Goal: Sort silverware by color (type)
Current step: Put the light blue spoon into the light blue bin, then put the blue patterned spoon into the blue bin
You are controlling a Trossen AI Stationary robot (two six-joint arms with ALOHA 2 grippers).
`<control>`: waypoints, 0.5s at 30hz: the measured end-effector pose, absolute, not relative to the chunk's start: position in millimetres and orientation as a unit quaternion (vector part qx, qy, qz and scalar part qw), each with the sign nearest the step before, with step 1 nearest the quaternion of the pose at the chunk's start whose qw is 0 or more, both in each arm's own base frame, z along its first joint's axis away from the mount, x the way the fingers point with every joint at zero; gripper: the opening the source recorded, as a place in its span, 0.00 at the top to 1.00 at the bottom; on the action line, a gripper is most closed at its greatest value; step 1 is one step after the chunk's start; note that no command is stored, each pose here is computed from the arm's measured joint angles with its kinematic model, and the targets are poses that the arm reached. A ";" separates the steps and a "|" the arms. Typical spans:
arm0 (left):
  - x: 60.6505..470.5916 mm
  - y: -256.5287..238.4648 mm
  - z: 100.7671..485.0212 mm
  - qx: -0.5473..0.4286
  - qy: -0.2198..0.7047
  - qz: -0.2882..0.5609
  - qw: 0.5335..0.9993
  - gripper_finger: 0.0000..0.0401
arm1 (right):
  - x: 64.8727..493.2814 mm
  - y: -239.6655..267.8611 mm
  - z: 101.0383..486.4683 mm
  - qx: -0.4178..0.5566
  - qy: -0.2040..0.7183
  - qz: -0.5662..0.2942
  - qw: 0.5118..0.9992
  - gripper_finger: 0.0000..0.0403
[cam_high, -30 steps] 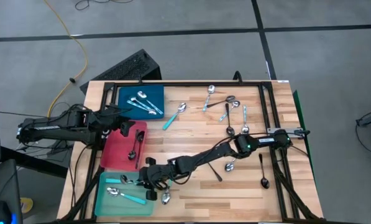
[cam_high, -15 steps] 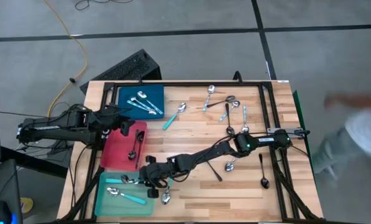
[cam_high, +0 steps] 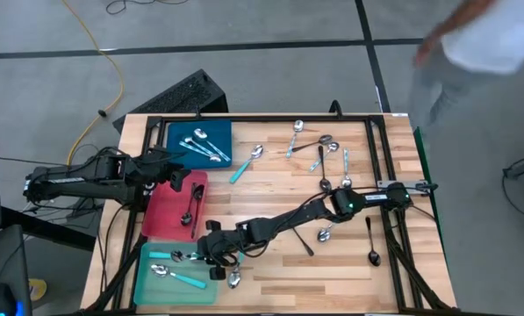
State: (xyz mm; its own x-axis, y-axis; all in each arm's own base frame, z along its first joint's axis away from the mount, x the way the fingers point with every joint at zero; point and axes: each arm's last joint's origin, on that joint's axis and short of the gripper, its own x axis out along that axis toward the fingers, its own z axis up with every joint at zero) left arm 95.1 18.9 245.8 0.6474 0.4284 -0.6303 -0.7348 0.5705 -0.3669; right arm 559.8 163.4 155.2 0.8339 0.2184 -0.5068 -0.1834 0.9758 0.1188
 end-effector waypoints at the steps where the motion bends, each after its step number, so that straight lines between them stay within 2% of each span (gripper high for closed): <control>1: 95.1 18.9 245.8 -0.313 0.244 0.341 0.852 0.51 | 559.8 163.3 155.3 0.033 0.269 0.105 0.957 0.70; 8: 95.1 18.9 245.8 -0.318 0.243 0.343 0.850 0.51 | 559.9 163.4 155.4 0.034 0.268 0.104 0.957 0.59; 15: 95.2 18.9 245.8 -0.318 0.243 0.343 0.850 0.51 | 560.9 160.8 159.3 0.037 0.260 0.103 0.959 0.59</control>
State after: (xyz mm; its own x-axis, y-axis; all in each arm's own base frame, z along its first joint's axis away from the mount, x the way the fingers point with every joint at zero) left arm 95.2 18.9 245.8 0.6472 0.4284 -0.6305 -0.7371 0.5627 -0.3743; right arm 560.9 160.8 159.3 0.8438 0.2162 -0.4912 -0.1776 0.9762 0.1247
